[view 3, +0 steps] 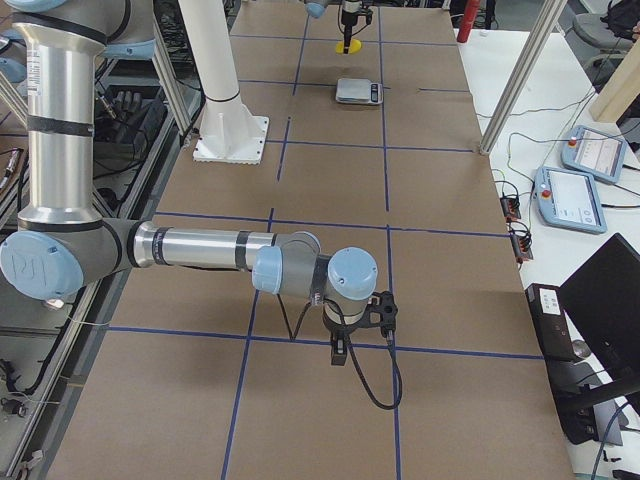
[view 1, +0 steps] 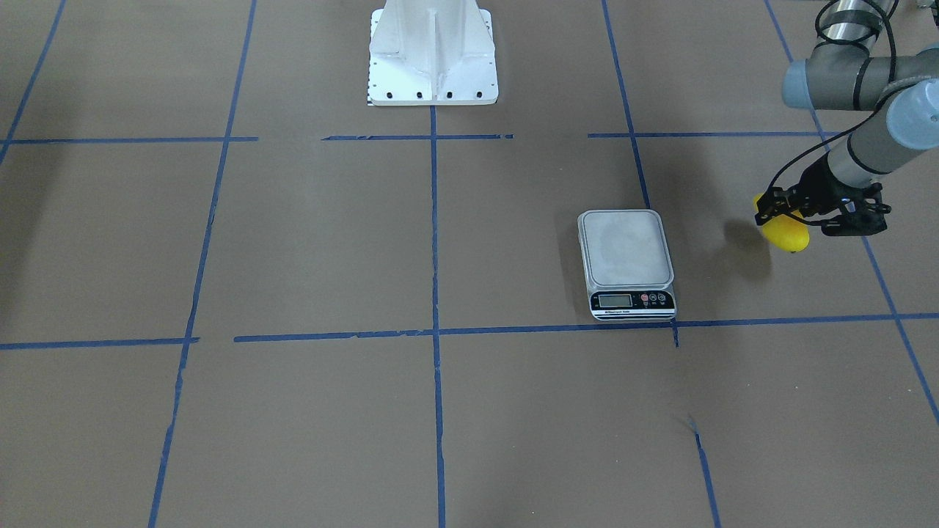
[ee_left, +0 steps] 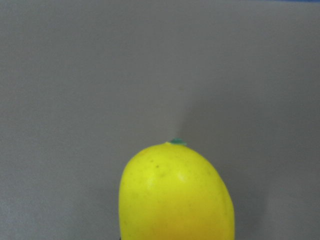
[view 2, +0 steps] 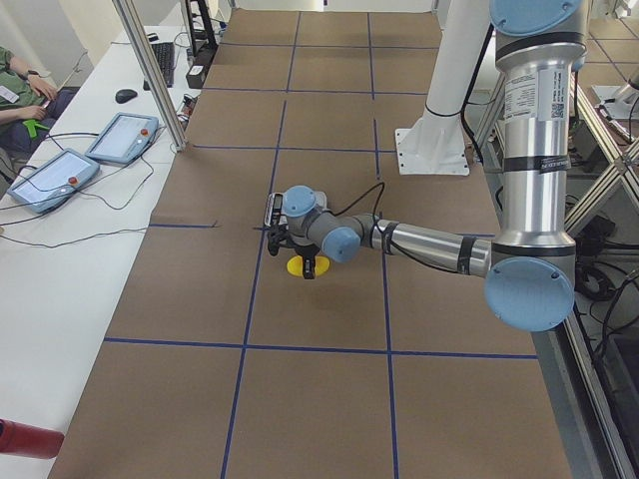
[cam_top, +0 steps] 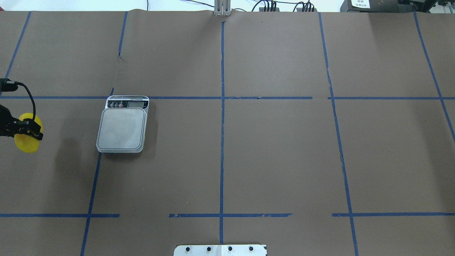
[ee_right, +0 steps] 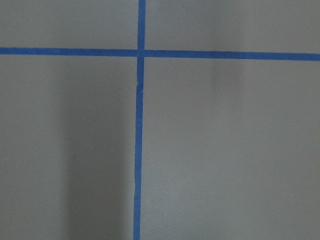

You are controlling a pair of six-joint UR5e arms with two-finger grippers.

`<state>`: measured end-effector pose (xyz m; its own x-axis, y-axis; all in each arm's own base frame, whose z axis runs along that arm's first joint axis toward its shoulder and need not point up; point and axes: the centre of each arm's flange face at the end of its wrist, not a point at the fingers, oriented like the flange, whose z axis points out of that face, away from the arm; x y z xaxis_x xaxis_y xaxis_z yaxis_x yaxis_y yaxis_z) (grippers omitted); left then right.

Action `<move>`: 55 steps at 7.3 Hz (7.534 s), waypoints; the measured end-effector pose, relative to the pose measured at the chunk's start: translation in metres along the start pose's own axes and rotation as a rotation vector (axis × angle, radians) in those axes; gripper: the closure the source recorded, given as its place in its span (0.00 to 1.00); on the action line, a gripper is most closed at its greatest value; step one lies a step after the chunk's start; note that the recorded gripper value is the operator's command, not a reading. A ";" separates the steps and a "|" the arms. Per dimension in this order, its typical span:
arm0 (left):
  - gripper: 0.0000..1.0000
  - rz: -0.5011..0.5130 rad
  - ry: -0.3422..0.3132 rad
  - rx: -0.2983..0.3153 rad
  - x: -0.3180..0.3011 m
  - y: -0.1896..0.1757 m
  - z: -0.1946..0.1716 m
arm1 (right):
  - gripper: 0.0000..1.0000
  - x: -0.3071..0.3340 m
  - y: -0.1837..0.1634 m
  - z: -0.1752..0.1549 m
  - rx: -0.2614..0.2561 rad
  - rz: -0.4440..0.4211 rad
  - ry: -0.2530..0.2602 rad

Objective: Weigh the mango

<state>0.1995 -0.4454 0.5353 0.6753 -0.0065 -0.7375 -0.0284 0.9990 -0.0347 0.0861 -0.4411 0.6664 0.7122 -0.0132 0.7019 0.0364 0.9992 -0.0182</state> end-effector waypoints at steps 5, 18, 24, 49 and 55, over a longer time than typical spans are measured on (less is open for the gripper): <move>1.00 -0.101 -0.019 0.036 0.116 -0.058 -0.114 | 0.00 0.000 0.000 0.000 0.001 -0.001 0.000; 0.00 -0.041 0.034 0.080 0.195 -0.063 -0.050 | 0.00 0.000 0.000 0.000 0.000 0.000 0.000; 0.00 0.161 -0.095 0.040 -0.132 -0.057 -0.144 | 0.00 0.000 0.000 0.000 0.001 0.000 0.000; 0.00 0.084 -0.049 0.093 -0.273 -0.019 -0.135 | 0.00 0.000 0.000 0.000 0.000 0.000 0.000; 0.00 0.084 -0.049 0.093 -0.274 -0.019 -0.135 | 0.00 0.000 0.000 0.000 0.001 -0.001 0.000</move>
<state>-0.0842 -0.4683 0.6472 0.7086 0.0773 -0.7013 -0.0197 0.9958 0.0899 0.0860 -0.4412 0.6663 0.7122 -0.0137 0.7019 0.0364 0.9992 -0.0174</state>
